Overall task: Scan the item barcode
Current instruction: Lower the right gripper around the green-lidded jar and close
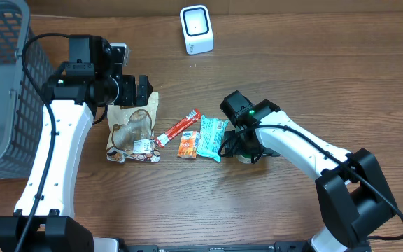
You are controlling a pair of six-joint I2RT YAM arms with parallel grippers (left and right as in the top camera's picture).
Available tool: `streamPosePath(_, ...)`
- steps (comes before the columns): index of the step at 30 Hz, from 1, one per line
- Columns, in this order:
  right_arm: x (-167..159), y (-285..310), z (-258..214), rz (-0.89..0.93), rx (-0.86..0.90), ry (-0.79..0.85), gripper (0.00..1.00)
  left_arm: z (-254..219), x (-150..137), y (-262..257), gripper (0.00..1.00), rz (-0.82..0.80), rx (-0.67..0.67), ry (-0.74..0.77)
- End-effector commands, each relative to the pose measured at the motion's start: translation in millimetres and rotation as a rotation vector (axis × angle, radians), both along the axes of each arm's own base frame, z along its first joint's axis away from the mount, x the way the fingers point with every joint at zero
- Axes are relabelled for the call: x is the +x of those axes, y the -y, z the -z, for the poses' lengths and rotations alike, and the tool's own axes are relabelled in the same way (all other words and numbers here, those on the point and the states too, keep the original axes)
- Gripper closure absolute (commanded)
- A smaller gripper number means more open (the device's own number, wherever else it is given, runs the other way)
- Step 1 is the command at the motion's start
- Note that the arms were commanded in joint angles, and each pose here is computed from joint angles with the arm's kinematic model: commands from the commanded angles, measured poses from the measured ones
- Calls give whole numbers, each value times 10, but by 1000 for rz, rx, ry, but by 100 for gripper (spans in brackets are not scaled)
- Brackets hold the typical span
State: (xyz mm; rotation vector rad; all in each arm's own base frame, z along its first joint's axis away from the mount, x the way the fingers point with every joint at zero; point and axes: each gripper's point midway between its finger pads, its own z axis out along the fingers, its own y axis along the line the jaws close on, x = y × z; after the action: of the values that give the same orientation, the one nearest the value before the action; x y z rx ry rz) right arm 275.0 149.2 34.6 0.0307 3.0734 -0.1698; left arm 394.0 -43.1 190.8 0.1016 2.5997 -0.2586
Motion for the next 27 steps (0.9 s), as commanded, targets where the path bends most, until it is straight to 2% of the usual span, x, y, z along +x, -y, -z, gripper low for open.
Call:
streamPosePath(1, -11, 25, 11, 6, -18, 4, 0, 0, 22, 15, 0, -5, -13, -2)
streamPosePath(11, -31, 41, 118, 7, -13, 11, 5, 0, 22, 15, 0, -5, -13, -2)
streamPosePath(17, -13, 33, 132, 8, -8, 20, 16, 0, 22, 15, 0, -5, -13, -2)
streamPosePath(27, 28, 7, 81, 8, -1, 29, 16, 0, 22, 15, 0, -5, -13, -2)
